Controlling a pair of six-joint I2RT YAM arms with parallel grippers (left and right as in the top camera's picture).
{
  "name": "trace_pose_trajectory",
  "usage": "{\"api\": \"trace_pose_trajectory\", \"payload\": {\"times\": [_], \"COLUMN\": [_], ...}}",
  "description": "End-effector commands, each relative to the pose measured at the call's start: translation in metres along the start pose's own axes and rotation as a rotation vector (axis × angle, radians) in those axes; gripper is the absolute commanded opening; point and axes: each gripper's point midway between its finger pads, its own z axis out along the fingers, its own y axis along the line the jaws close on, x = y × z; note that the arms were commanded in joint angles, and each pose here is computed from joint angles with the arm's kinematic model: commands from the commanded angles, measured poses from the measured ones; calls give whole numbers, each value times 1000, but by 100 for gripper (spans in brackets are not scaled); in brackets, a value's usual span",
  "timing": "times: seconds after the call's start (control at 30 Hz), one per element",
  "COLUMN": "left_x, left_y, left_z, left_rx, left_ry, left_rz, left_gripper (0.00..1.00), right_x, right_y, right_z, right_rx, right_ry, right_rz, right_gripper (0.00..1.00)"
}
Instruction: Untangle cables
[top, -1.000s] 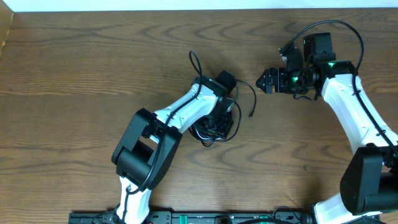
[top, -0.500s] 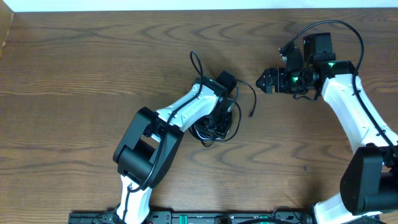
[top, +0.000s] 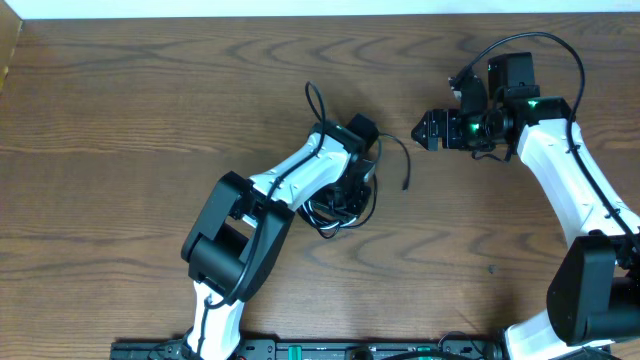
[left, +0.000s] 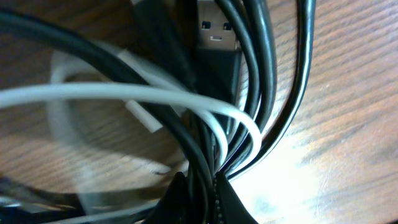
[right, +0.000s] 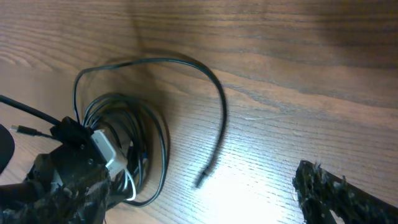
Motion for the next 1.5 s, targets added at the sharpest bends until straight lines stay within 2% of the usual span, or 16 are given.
{"api": "trace_pose_trajectory", "payload": {"times": [0.0,0.07,0.27,0.47,0.57,0.67,0.83,1.0,1.1,1.17,1.2,1.37,1.4,1.47], "left_x": [-9,-13,-33,-42,-43,-44,-45,-51,-55,-57,-58,-64,-63,-61], "left_y": [3,2,-9,-19,-20,-15,-11,-19,-20,-19,-18,-4,3,15], "left_z": [-19,-34,-103,-166,-186,-200,-209,-225,-229,-231,-232,-245,-255,-267], "left_rx": [18,44,248,577,721,807,862,943,959,959,958,981,1008,1025], "left_ry": [-36,-68,-236,-348,-363,-373,-385,-415,-428,-439,-448,-492,-520,-558], "left_rz": [-17,-27,-77,-149,-156,-180,-191,-152,-155,-151,-148,-175,-163,-163], "left_gripper": [7,8,8,7,8,7,7,8,8,8,7,7,8,7], "right_x": [-4,-4,-5,-19,-26,-27,-18,-9,1,6,8,15,16,17], "right_y": [3,5,17,68,84,99,119,112,99,95,94,69,54,34], "right_z": [0,0,0,-11,-13,-10,-2,19,30,34,35,35,32,27], "right_rx": [0,-7,-79,-358,-408,-429,-443,-270,-127,-93,-85,10,57,105], "right_ry": [-8,-6,-8,-63,-93,-94,-65,-32,-13,0,11,29,32,39], "right_rz": [-20,-21,-28,-101,-126,-127,-143,-3,134,163,167,209,235,258], "right_gripper": [91,91,91,89,88,87,84,74,64,52,41,14,4,1]}}
